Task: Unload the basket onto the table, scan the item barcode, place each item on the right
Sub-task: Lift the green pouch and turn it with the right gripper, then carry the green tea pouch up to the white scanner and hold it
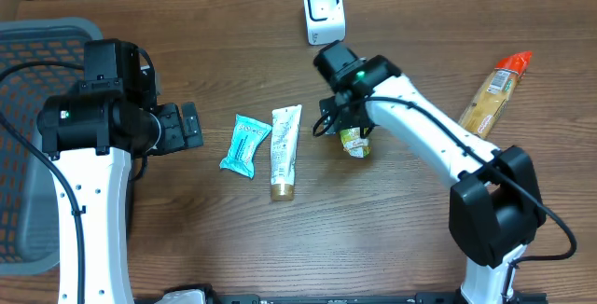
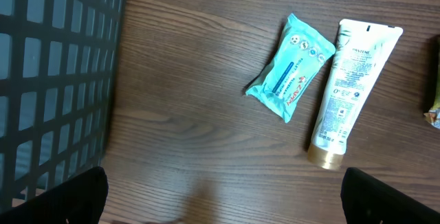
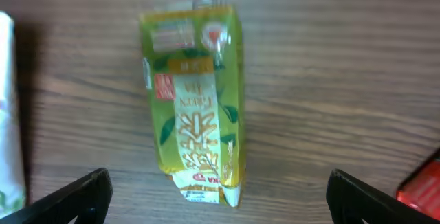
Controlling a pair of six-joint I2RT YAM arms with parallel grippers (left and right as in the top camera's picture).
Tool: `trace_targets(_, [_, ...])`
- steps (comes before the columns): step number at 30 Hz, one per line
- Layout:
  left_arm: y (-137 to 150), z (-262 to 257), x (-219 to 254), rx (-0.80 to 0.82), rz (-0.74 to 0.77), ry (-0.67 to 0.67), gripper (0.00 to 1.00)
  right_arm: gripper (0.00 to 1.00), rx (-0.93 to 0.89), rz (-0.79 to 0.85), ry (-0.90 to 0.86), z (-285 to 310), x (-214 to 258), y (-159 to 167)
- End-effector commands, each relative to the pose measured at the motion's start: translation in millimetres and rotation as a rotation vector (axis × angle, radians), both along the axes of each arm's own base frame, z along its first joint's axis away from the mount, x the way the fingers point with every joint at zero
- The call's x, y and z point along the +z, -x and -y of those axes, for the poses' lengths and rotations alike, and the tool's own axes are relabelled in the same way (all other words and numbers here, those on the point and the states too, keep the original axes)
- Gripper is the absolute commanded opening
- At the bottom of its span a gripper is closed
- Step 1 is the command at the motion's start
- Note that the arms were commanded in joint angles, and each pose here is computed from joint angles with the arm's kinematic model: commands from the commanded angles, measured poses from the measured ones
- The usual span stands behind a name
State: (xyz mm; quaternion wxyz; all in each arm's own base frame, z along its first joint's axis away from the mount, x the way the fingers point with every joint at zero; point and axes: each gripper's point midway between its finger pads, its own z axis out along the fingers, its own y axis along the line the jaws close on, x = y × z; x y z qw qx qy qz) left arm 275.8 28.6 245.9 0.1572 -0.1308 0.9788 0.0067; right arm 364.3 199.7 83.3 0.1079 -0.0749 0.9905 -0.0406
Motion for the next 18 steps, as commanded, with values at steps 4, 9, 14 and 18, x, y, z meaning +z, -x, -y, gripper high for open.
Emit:
trace_targets(4, [-1, -3, 3, -0.014, 0.006, -0.013, 0.99, 1.00, 0.082, -0.126, -0.029, -11, -42, 22])
trace_targets(9, [-1, -3, 3, -0.014, 0.006, -0.013, 0.99, 0.97, 0.101, -0.152, -0.013, -9, -63, 25])
trace_targets(14, [-1, -3, 3, -0.014, 0.006, -0.013, 0.99, 0.88, 0.088, -0.157, -0.006, 0, -80, 26])
trace_targets(18, [-1, -3, 3, -0.014, 0.006, -0.013, 0.99, 0.62, 0.070, -0.155, -0.010, 7, -83, 23])
